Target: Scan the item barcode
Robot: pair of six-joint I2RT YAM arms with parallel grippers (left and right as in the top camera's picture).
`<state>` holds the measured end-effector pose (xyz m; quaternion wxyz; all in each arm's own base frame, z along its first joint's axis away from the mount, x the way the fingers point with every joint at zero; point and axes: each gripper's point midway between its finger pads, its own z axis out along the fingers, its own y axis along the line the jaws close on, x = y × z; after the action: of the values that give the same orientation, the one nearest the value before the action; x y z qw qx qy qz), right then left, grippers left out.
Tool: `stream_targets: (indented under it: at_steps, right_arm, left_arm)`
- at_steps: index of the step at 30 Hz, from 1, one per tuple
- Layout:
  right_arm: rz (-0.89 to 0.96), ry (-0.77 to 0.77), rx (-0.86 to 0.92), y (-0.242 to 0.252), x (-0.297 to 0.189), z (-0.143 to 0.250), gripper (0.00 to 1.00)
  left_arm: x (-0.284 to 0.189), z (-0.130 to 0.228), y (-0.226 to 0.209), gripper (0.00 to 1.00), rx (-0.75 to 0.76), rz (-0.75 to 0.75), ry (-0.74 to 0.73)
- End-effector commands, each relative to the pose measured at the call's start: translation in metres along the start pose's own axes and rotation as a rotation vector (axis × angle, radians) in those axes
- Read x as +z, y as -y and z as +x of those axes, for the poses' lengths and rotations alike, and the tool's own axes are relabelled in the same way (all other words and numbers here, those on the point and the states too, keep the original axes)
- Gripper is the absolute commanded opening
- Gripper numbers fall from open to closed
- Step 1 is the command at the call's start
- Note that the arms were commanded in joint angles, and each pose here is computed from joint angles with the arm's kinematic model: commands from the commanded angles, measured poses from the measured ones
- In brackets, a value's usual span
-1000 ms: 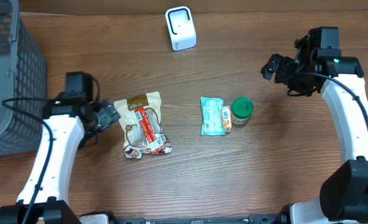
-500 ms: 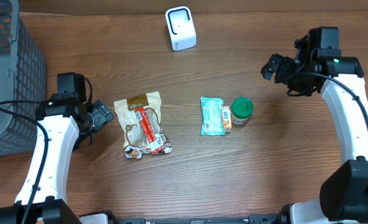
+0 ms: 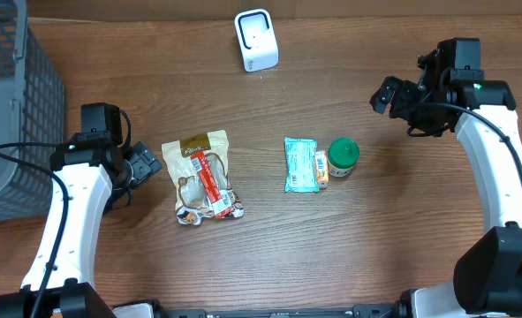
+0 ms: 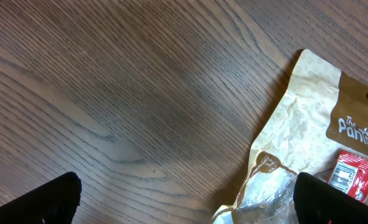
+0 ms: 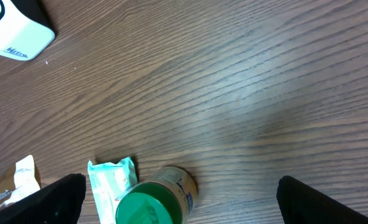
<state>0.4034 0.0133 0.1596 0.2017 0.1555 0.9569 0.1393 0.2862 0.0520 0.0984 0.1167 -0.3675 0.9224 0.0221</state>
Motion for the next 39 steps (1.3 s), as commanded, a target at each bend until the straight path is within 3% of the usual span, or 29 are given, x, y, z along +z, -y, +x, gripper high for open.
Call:
stream_targets:
  at_steps: [1,11,14,16,20,24,32,39]
  right_arm:
    - [-0.012,0.022,0.005,-0.001,-0.006,-0.006,1.0]
    - [-0.111,-0.074,0.023,-0.017,-0.007,0.015,1.0]
    - [-0.108,-0.098,0.057,-0.017,-0.007,0.02,0.7]
    - [-0.107,-0.111,0.075,-0.018,-0.009,0.023,0.54]
    - [-0.119,-0.126,0.039,-0.035,-0.02,0.03,0.4]
    - [-0.102,-0.15,-0.057,-0.066,-0.036,0.049,0.4]
    - [0.123,-0.187,-0.224,-0.111,-0.032,0.119,0.45]
    - [0.272,-0.094,-0.291,-0.125,-0.023,0.147,0.47]
  left_arm:
    - [0.001,0.0,-0.003,1.0,0.014,-0.013,0.004]
    - [0.001,0.0,-0.003,1.0,0.014,-0.013,0.004]
    - [0.001,0.0,-0.003,1.0,0.014,-0.013,0.003]
    - [0.001,0.0,-0.003,1.0,0.014,-0.013,0.003]
    - [0.001,0.0,-0.003,1.0,0.014,-0.013,0.004]
    - [0.001,0.0,-0.003,1.0,0.014,-0.013,0.004]
    - [0.001,0.0,-0.003,1.0,0.014,-0.013,0.004]
    - [0.001,0.0,-0.003,1.0,0.014,-0.013,0.004]
